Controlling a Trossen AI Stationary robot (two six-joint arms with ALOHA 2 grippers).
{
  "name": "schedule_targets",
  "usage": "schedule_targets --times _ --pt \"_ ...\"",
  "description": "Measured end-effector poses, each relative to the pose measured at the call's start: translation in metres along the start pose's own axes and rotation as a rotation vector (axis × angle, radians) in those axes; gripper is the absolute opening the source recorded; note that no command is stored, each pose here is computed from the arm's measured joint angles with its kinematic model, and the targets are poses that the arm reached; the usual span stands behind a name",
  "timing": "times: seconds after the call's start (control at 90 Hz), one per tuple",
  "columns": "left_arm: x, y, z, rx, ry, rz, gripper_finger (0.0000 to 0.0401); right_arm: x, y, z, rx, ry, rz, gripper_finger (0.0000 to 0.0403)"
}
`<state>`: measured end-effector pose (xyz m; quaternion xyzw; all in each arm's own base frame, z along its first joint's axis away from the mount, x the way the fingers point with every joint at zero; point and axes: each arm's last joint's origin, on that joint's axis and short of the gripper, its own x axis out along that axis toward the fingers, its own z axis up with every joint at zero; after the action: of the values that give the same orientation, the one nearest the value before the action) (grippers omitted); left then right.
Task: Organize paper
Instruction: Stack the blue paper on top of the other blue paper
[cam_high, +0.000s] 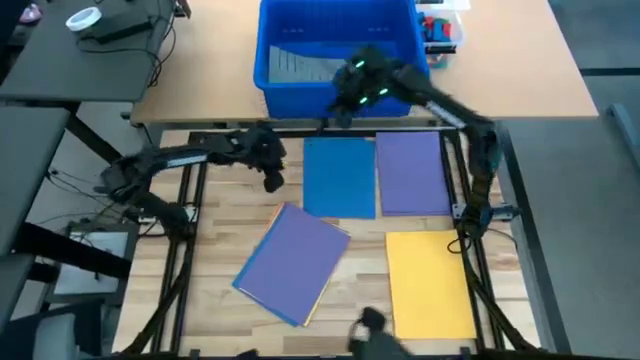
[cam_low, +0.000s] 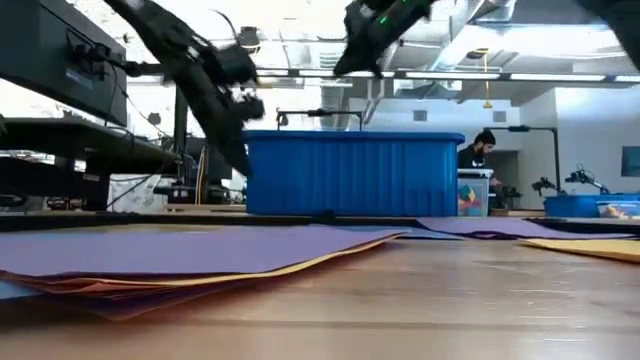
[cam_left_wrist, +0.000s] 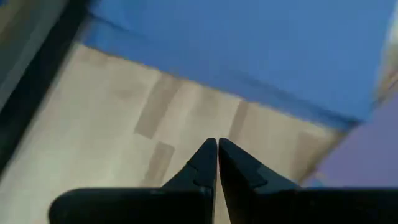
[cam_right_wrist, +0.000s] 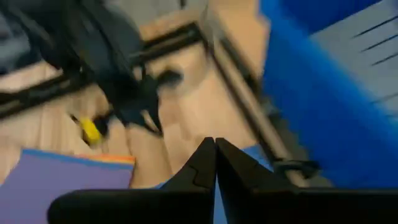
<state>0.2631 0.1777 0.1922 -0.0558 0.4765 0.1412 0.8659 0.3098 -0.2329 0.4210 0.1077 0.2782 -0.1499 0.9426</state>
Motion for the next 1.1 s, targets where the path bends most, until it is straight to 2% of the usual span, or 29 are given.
schedule_targets --times 0.167,0.311,0.533,0.767,0.978,1.1 --pt "0.043 0.01 0.017 0.051 0.137 -0.062 0.0 -0.061 0.002 0.009 -0.011 -0.113 -0.053 0.0001" --pt "0.065 0.014 0.034 0.143 0.174 -0.089 0.0 -0.082 0.007 0.007 -0.021 -0.113 -0.062 0.0001" --pt "0.089 0.019 0.044 0.155 0.261 -0.139 0.0 -0.083 0.008 -0.004 -0.041 -0.004 -0.052 0.0001" --pt "0.094 0.018 0.048 0.188 0.262 -0.162 0.0 -0.077 0.009 -0.012 -0.057 0.057 -0.037 0.0001" --pt "0.095 0.018 0.047 0.32 0.251 -0.182 0.0 -0.078 0.009 -0.012 -0.1 0.06 -0.037 0.0001" --pt "0.095 0.02 0.047 0.355 0.243 -0.19 0.0 -0.078 0.007 -0.012 -0.105 0.06 -0.041 0.0001"
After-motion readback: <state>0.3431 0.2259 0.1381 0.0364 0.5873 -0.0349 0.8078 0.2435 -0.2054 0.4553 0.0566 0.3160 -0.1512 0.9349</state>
